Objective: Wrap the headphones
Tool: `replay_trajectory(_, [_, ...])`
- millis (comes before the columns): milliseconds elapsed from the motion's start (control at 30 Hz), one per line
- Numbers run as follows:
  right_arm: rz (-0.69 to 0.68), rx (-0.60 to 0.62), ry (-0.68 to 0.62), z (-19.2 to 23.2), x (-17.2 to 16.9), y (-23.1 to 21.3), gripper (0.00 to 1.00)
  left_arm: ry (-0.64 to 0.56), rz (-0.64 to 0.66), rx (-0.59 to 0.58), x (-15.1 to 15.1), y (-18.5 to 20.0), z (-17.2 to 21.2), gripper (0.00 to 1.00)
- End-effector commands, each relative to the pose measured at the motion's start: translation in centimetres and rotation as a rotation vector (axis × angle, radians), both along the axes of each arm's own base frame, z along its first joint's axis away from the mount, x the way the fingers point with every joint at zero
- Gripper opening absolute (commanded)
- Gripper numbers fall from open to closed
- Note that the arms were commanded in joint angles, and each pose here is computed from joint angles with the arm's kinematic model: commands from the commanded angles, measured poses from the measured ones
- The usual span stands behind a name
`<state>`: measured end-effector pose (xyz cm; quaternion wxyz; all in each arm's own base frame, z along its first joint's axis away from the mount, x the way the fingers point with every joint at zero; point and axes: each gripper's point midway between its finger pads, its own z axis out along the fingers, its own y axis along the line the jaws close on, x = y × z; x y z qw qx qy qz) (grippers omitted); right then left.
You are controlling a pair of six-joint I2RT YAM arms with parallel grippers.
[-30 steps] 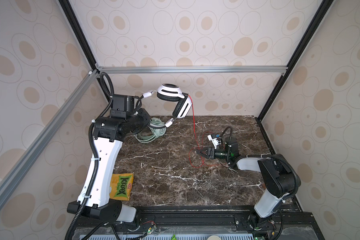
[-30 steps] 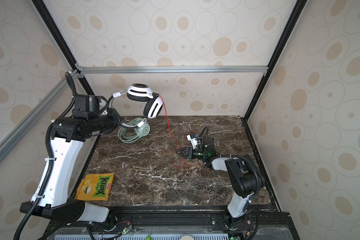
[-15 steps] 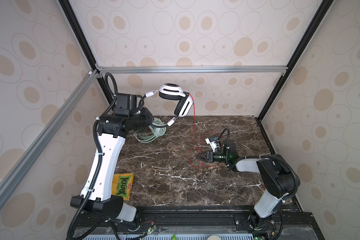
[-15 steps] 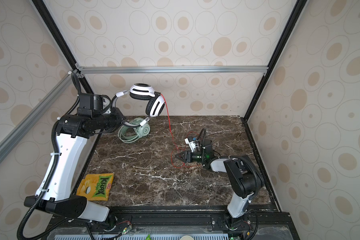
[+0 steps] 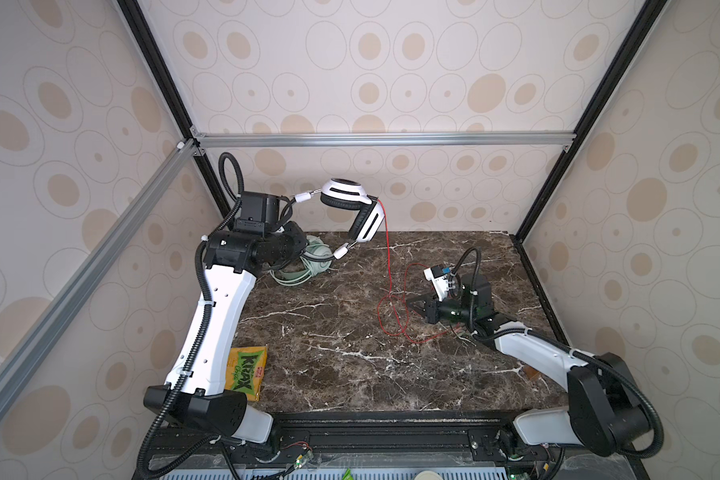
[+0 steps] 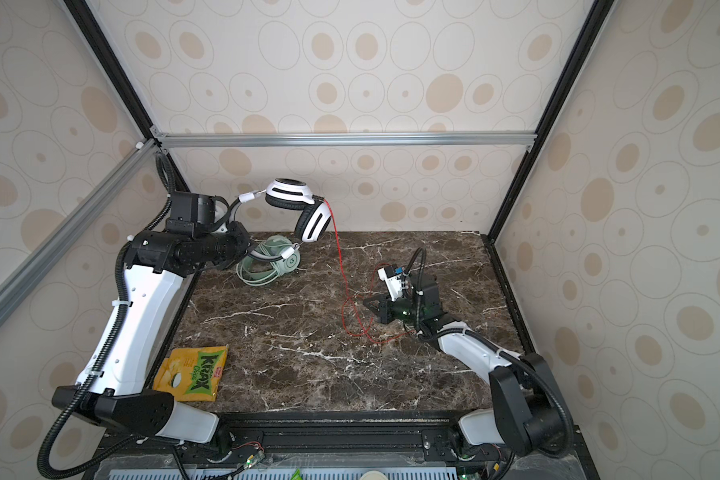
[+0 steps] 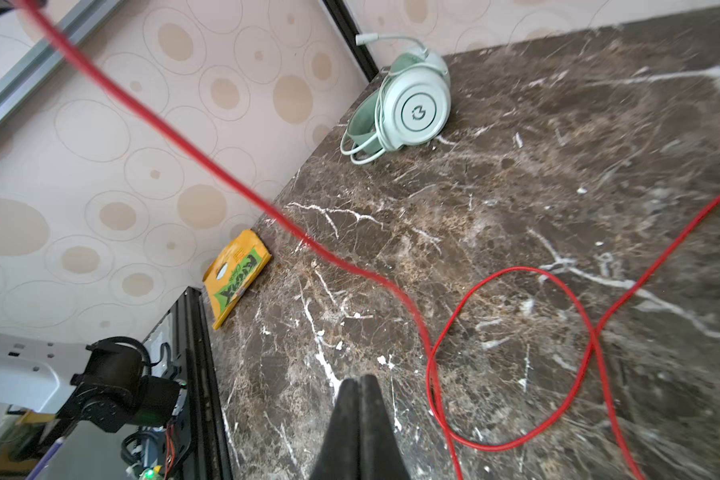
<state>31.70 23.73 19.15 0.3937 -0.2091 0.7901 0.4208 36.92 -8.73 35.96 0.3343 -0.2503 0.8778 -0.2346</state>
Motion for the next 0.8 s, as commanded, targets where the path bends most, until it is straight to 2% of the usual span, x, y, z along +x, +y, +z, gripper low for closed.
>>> replay_trajectory(0, [-0.053,-0.162,0.017,-2.9,-0.5,-1.9,0.39,-0.128,-0.004,-0.014,0.3,0.2,3.2,0.00])
replay_trajectory(67, [-0.076,-0.181,0.014,-3.1,-0.3,-2.2,0.49,-0.138,-0.010,-0.025,0.2,0.0,3.4,0.00])
replay_trajectory(200, [-0.098,-0.179,0.020,-3.3,0.7,-2.1,0.57,-0.140,-0.022,-0.037,0.1,-0.3,3.4,0.00])
replay_trajectory(367, [-0.013,-0.152,-0.034,-2.7,1.6,0.0,0.73,-0.144,-0.032,-0.045,-0.1,-0.4,3.6,0.00])
replay_trajectory(600, [-0.023,-0.177,-0.104,-2.8,5.0,1.7,0.74,-0.151,-0.042,-0.051,-0.4,-0.6,3.8,0.00])
replay_trajectory(767, [0.056,-0.146,-0.122,-3.6,6.5,3.7,0.71,-0.153,-0.051,-0.055,-0.5,-0.7,3.8,0.00])
